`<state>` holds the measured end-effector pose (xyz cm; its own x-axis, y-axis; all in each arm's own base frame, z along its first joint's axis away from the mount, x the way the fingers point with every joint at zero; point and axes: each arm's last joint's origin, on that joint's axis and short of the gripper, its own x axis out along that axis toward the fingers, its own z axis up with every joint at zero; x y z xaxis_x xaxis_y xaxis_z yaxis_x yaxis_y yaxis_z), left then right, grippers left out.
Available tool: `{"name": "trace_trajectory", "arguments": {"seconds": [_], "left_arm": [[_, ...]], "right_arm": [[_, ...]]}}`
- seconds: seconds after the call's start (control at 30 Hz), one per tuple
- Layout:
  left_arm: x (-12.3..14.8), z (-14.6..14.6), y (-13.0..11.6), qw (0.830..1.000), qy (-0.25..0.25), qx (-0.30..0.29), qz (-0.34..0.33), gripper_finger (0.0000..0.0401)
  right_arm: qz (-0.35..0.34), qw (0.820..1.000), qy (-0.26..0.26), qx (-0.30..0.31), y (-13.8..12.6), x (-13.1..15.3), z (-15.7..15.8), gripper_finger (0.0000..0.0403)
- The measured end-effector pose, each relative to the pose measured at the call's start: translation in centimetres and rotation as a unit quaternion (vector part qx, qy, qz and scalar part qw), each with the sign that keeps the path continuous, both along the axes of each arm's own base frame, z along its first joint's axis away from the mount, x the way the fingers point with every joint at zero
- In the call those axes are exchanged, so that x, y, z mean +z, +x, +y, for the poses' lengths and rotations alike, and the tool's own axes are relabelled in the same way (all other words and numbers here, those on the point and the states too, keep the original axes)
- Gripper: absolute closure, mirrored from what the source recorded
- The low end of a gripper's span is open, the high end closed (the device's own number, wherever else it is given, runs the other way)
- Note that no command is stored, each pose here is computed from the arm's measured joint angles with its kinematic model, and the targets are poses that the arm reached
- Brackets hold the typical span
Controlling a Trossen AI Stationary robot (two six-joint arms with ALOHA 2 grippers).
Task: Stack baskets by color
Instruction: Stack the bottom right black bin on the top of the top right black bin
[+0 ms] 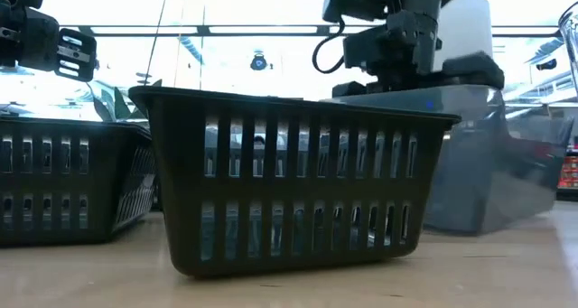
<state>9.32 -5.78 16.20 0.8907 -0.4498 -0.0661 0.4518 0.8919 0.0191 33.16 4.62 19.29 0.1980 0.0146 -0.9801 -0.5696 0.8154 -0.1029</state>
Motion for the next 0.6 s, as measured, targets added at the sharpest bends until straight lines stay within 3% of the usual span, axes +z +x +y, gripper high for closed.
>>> {"name": "trace_trajectory", "arguments": {"seconds": [0.27, 0.6], "left_arm": [[0.0, 0.0, 0.0, 1.0, 0.001, 0.0, 0.001, 0.028], [0.0, 0.0, 0.0, 1.0, 0.0, 0.0, 0.0, 0.028]], "right_arm": [[0.004, 1.0, -0.031, 0.003, -0.1, 4.8, 0.3, 0.0396], [-0.1, 0.991, -0.07, 0.056, -3.5, 12.3, -0.4, 0.0399]]}}
